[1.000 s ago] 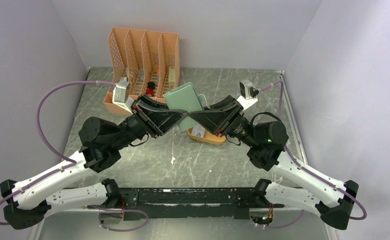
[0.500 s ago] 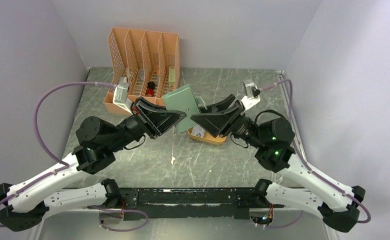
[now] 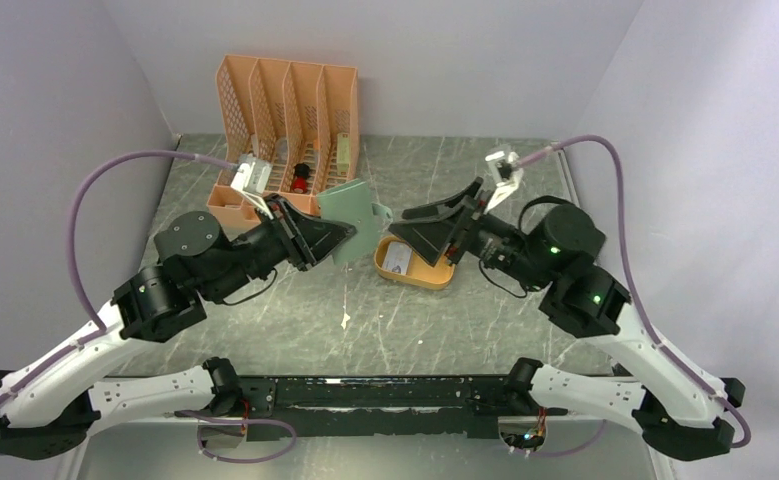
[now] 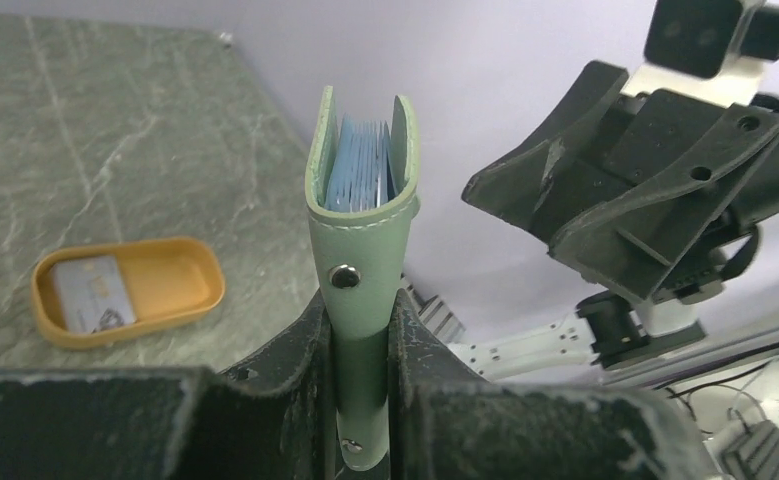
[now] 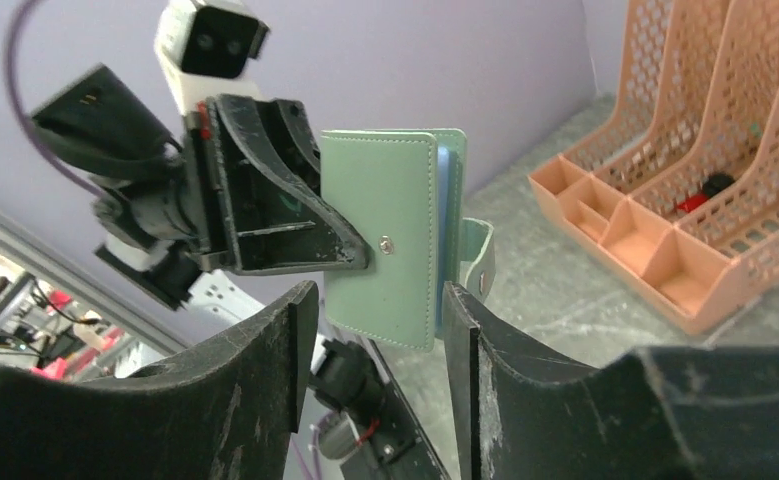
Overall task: Put the credit cards into the card holder
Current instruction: Close the card holder at the center of the board.
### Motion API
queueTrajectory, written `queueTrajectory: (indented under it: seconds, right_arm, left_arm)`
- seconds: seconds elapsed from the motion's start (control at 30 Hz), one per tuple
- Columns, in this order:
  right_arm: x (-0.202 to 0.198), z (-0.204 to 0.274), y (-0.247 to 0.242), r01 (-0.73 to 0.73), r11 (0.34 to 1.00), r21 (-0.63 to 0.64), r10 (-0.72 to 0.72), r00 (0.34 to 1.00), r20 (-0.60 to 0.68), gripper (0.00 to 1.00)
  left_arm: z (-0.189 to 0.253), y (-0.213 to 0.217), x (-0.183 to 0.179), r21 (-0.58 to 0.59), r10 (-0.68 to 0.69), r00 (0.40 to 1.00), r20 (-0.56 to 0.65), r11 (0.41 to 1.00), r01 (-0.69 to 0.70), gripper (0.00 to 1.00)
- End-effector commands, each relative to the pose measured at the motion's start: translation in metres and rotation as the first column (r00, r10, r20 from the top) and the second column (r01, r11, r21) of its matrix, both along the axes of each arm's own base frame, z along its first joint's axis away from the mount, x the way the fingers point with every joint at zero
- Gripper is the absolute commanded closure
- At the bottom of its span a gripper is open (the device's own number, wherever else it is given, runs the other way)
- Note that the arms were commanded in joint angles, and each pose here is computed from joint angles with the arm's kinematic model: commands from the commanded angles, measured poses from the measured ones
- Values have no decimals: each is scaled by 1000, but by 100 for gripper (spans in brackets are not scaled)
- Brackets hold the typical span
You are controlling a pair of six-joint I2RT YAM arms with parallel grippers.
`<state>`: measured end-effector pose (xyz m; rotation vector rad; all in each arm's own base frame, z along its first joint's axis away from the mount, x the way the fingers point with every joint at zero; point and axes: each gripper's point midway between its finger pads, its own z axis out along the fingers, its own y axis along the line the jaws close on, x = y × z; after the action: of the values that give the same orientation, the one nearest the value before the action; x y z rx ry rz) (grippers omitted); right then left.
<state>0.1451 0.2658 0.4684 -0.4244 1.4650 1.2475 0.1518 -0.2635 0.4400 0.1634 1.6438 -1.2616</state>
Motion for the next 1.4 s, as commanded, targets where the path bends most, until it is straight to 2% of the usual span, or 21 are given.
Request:
queueTrajectory:
  seconds: [0.0, 0.27, 0.47, 0.6, 0.73, 0.9, 1.2, 1.37]
  right_arm:
    - [12, -29, 13, 12, 995, -95, -18, 998, -63, 49]
    - [27, -39, 17, 68, 990, -121, -80, 992, -95, 54]
    - [27, -33, 4, 111, 989, -94, -117, 991, -64, 47]
    - [27, -34, 0, 123, 987, -101, -130, 990, -63, 47]
    - [27, -41, 6, 102, 987, -125, -112, 991, -78, 52]
    - [29, -45, 14, 85, 986, -146, -99, 991, -91, 64]
    - [27, -49, 18, 62, 987, -150, -78, 992, -104, 73]
    - [27, -50, 20, 55, 987, -153, -72, 991, -109, 76]
  left_arm:
    - [3, 8, 2, 36, 29, 1000, 7, 999, -29, 95]
    - [-1, 11, 1, 44, 27, 1000, 9, 999, -28, 95]
    - [-4, 13, 1, 59, 35, 999, 13, 998, -36, 95]
    - [-6, 13, 1, 64, 31, 999, 12, 997, -31, 95]
    - [-5, 13, -1, 61, 23, 1000, 13, 998, -24, 95]
    - [-2, 15, -3, 47, 20, 1000, 15, 999, -20, 95]
    - [-1, 18, -5, 42, 20, 1000, 17, 999, -21, 95]
    - [2, 18, -6, 35, 15, 1000, 20, 999, -16, 95]
